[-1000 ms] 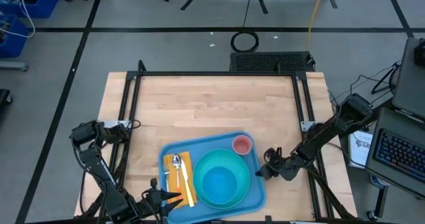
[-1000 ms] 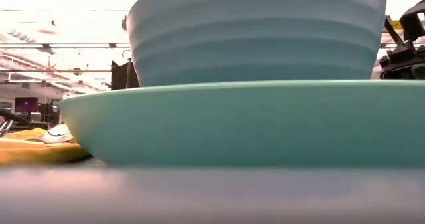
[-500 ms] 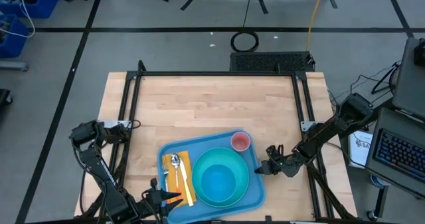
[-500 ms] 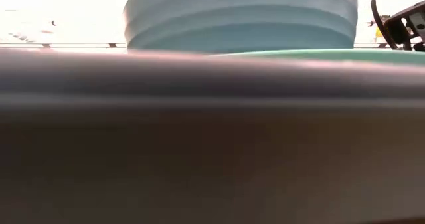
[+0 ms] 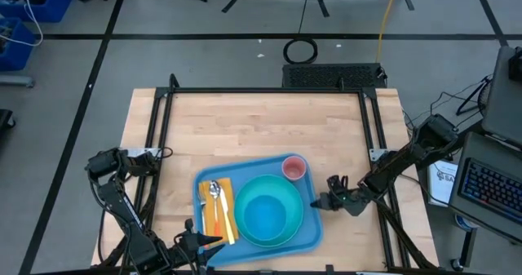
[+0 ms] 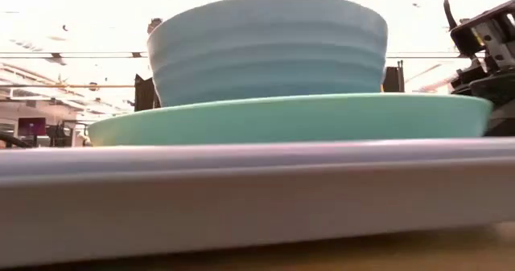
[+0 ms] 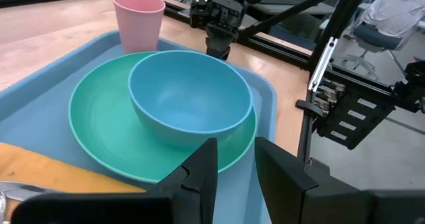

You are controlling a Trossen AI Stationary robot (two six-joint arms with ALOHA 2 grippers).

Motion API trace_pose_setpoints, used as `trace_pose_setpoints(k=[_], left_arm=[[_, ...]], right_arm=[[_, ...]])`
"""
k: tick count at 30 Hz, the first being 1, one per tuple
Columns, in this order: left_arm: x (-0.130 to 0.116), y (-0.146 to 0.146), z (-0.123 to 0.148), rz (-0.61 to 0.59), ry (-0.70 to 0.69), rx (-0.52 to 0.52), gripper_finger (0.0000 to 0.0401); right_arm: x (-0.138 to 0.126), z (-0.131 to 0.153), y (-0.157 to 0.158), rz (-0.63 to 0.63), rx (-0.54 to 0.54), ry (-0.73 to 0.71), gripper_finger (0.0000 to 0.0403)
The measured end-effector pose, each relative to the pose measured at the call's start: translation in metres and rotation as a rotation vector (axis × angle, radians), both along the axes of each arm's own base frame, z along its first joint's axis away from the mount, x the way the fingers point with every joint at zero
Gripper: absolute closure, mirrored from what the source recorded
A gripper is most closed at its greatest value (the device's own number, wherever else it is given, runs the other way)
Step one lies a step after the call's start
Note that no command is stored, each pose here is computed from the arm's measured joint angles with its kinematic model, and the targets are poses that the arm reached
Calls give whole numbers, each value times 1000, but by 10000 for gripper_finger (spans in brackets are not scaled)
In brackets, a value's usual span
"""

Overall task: Set up tray
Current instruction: Move the serving tray to the center of the table

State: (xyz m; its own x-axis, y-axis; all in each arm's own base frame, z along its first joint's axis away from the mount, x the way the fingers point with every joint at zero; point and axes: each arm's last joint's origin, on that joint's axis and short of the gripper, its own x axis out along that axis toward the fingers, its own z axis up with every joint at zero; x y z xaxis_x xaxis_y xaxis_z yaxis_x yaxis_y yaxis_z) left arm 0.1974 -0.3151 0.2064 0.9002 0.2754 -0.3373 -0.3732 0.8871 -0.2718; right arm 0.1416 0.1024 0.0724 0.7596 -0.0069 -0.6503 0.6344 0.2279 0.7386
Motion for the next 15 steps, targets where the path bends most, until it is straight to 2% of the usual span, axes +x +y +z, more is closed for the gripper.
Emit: trace_pose_setpoints(k=[15], left_arm=[[0,0,0,2,-2,-5,297]], right_arm=[[4,-2,-14,-101,-46,-9,387]])
